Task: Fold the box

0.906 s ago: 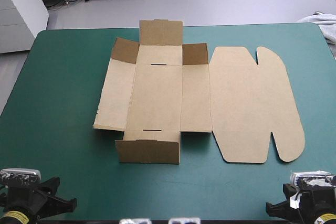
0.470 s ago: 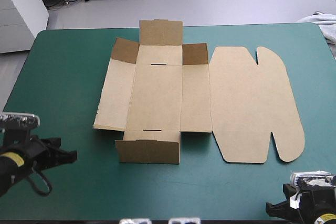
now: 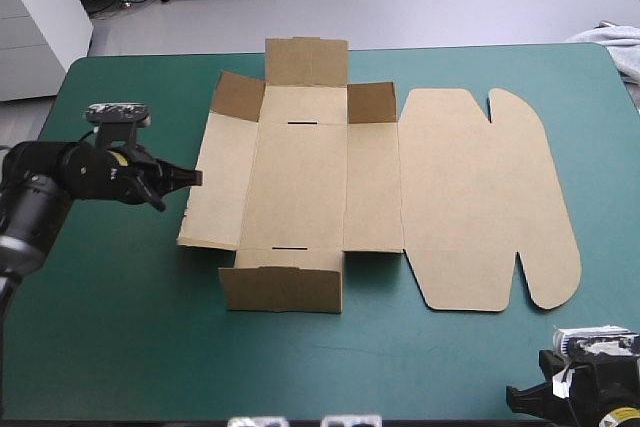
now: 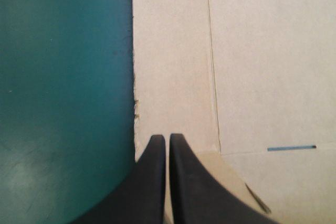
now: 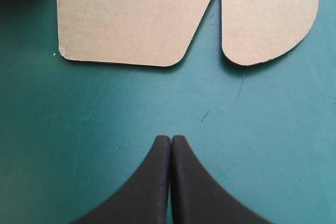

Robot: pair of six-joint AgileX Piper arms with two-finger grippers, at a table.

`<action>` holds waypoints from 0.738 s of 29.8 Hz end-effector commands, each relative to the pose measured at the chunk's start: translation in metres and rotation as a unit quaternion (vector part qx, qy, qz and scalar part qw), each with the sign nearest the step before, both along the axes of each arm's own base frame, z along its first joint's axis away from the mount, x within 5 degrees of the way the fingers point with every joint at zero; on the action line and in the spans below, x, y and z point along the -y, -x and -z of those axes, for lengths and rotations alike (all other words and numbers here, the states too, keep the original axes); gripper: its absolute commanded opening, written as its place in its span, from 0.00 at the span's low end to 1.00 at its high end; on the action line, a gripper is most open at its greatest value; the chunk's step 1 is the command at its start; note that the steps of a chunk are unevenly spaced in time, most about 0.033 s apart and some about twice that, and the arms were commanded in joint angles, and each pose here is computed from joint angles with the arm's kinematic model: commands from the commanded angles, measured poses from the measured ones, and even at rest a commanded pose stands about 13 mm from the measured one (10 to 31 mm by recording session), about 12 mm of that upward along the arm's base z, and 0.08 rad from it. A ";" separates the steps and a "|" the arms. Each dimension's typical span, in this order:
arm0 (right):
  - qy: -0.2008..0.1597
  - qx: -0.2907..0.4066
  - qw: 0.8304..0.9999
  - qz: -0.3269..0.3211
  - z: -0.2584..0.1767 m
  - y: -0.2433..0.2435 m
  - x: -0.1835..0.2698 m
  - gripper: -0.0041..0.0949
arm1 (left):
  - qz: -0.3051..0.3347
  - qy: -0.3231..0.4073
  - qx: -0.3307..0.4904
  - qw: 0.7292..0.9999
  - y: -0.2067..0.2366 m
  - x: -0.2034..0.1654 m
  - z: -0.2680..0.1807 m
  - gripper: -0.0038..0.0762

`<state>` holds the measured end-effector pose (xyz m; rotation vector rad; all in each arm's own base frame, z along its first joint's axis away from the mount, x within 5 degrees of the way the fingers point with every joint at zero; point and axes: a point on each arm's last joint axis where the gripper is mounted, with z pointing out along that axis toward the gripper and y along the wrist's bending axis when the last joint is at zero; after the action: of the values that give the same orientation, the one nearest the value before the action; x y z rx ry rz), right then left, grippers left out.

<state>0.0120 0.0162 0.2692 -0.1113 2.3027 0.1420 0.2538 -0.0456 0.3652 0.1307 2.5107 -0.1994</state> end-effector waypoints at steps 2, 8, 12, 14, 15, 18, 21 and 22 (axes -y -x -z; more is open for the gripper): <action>0.002 0.029 1.000 0.000 -0.009 -0.003 0.000 0.02 | -0.005 0.017 0.025 1.000 -0.035 0.006 0.000 0.06; 0.002 0.028 1.000 0.000 -0.009 -0.003 0.000 0.02 | -0.014 0.095 -0.004 0.995 -0.069 -0.013 0.016 0.06; 0.002 0.028 1.000 0.000 -0.009 -0.003 0.000 0.02 | -0.025 0.159 -0.004 0.987 -0.080 -0.040 0.022 0.06; 0.002 0.028 1.000 0.000 -0.009 -0.003 0.000 0.02 | -0.029 0.172 -0.009 0.985 -0.082 -0.052 0.026 0.06; 0.002 0.028 1.000 0.000 -0.009 -0.003 0.000 0.02 | -0.033 0.175 -0.014 0.984 -0.083 -0.059 0.028 0.06; 0.002 0.028 1.000 0.000 -0.009 -0.003 0.000 0.02 | -0.037 0.182 -0.036 0.982 -0.083 -0.077 0.037 0.06; 0.002 0.028 1.000 0.000 -0.009 -0.003 0.000 0.02 | -0.017 0.175 -0.059 0.983 -0.083 -0.084 0.047 0.06; 0.002 0.028 1.000 0.000 -0.009 -0.003 0.000 0.02 | -0.011 0.173 -0.061 0.983 -0.084 -0.084 0.049 0.06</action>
<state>0.0120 0.0159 0.2691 -0.1112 2.3033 0.1369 0.3402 0.0402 0.2968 -0.1138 2.6178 -0.6085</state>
